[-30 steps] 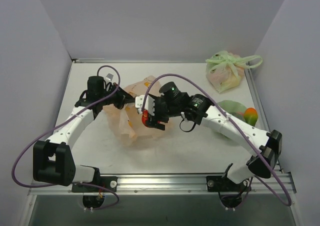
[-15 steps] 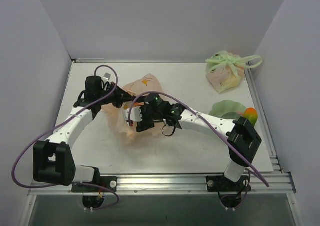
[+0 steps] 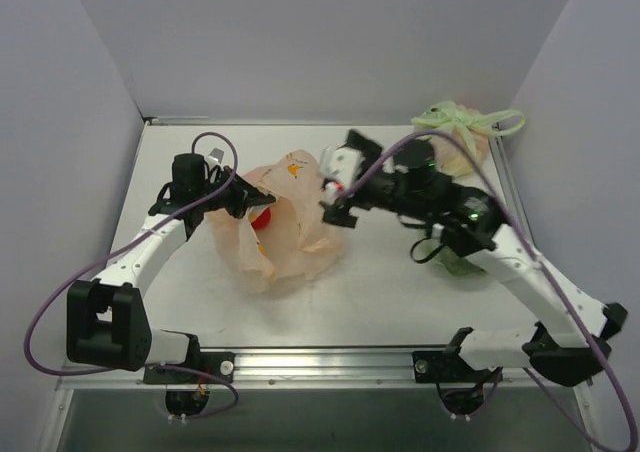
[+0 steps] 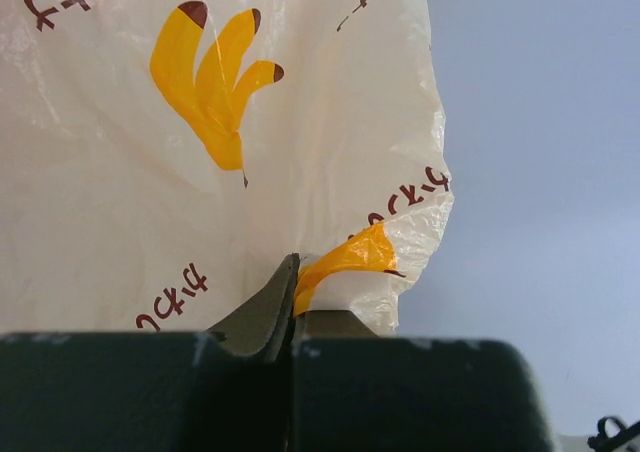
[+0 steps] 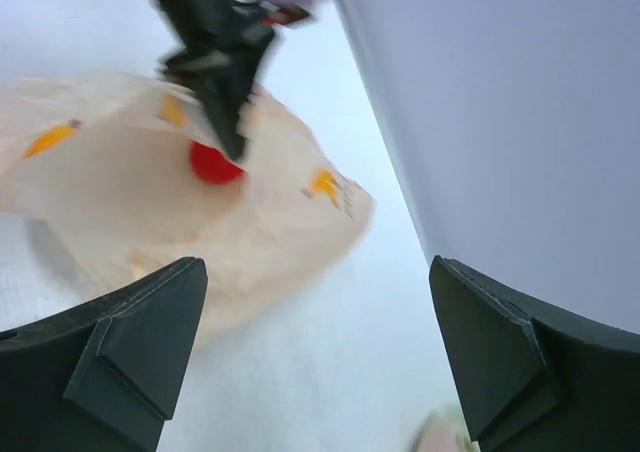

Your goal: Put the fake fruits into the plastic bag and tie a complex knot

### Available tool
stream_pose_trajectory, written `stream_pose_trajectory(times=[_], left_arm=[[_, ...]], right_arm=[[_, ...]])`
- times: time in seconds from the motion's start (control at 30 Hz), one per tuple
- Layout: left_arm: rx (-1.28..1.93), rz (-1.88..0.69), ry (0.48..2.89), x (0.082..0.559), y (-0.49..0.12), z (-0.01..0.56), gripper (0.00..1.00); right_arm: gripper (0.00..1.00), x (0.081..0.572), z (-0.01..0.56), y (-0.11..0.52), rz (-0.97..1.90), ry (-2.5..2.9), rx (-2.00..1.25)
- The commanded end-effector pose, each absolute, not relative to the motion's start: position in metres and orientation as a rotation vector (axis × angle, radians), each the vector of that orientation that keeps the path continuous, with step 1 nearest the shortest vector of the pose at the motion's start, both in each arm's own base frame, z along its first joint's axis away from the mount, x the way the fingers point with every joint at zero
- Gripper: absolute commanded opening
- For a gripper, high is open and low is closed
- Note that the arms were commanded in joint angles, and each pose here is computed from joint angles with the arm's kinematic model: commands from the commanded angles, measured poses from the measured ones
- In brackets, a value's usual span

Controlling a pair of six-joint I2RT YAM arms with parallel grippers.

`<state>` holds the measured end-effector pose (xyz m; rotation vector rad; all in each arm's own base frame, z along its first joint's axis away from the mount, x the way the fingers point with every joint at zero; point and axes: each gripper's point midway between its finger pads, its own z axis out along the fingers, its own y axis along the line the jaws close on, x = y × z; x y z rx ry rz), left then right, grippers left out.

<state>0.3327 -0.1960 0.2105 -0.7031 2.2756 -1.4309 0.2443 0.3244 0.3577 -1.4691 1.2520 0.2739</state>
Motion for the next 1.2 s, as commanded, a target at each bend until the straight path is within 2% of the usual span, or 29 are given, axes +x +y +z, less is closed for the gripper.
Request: stream_pose_trajectory(times=[0.0,0.13,0.27,0.5,0.6,0.83,0.97,1.17], left_arm=[[-0.607,-1.448,2.219,0.332,-0.195,0.227,0.0],[-0.587,-1.447,2.225,0.329,-0.195,0.227,0.0],[-0.561,-1.45,2.228,0.328,-0.196,0.228,0.0],[-0.543,-1.461,2.23,0.325,-0.197,0.228,0.0],[-0.543,-1.462,2.232,0.325,-0.198,0.228,0.0],[-0.523,-1.47,2.236,0.327,-0.199,0.229,0.0],[-0.525,-1.471,2.236,0.329,-0.199,0.228,0.0],[-0.525,-1.469,2.232,0.331,-0.198,0.23,0.0]], right_arm=[[1.0,0.246,0.315,0.204,0.308,1.813,-1.273],[1.0,0.23,0.285,0.122,0.409,2.127,-1.063],[1.0,0.22,0.263,0.018,0.27,2.328,-0.726],[0.98,0.208,0.215,-0.098,0.152,2.652,-0.062],[0.98,0.206,0.203,-0.127,0.121,2.693,0.181],[1.0,0.231,0.161,-0.157,0.083,2.695,0.482],[1.0,0.256,0.15,-0.165,0.084,2.659,0.541],[0.93,0.285,0.136,-0.161,0.093,2.664,0.542]])
